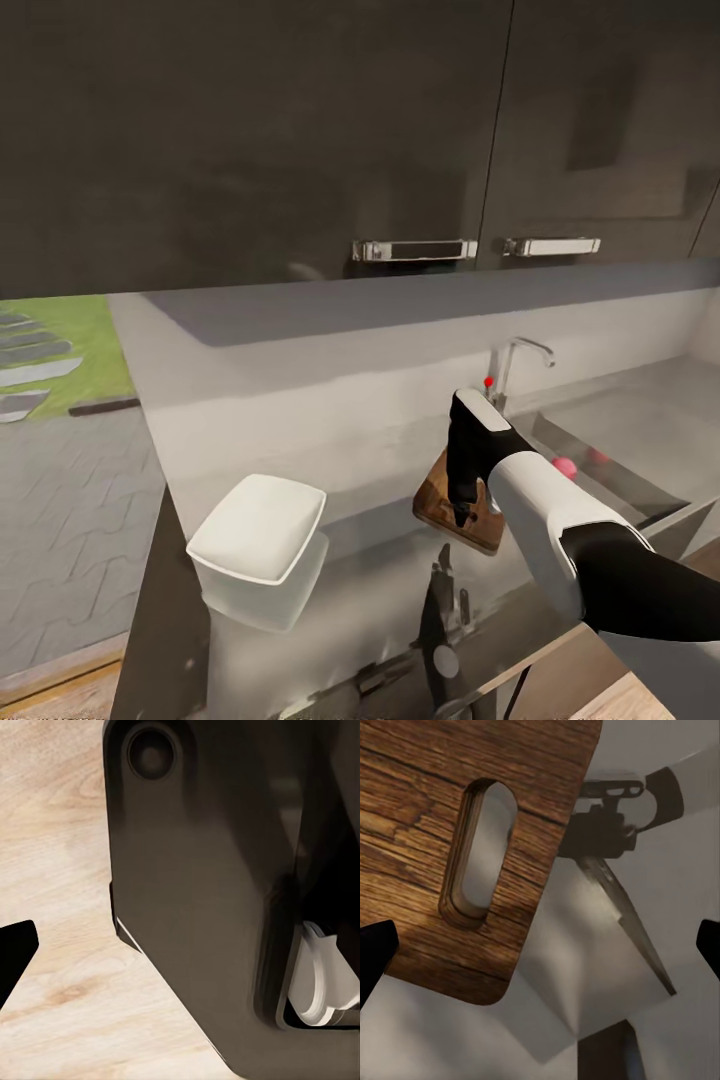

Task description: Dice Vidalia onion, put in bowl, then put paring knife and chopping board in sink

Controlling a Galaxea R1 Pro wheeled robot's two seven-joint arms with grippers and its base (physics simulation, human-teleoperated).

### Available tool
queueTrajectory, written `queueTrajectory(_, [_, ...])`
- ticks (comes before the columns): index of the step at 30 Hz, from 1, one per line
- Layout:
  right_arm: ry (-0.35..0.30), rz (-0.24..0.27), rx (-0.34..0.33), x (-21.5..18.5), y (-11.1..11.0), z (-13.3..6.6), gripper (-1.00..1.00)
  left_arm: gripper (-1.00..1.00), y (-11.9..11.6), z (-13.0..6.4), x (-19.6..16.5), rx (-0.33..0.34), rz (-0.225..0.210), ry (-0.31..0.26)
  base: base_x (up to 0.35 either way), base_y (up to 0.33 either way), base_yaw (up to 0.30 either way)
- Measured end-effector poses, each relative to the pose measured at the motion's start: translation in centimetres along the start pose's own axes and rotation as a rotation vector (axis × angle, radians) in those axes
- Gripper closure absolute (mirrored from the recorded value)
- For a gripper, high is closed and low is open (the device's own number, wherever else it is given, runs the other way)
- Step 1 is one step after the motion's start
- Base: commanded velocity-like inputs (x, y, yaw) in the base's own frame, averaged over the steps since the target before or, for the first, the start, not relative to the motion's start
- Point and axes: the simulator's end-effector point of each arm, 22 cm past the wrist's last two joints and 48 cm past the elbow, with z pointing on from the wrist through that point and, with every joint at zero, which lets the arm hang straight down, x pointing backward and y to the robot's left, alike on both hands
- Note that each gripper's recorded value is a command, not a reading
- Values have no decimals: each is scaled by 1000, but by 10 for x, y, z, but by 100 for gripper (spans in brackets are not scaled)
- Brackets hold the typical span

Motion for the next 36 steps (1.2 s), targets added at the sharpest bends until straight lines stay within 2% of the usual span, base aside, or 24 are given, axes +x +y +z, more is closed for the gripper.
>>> queueTrajectory(3, [-2,2,1,-2,1,1,-100,-100,0,0,1,0,0,2,0,0,4])
queueTrajectory(9, [-9,4,-82,-5,20,1,-100,-100,0,0,1,0,0,2,0,0,0])
queueTrajectory(12, [-10,5,-100,-6,24,1,-100,-100,0,0,1,0,0,2,0,0,0])
queueTrajectory(18, [-26,26,-107,-22,30,3,-100,-100,0,0,1,0,0,2,0,0,4])
queueTrajectory(23, [-57,64,-142,-53,47,8,-100,-100,0,0,3,0,0,8,0,0,5])
queueTrajectory(36, [-60,74,-143,-60,49,10,-100,-100,-1,0,4,1,0,10,-9,0,0])
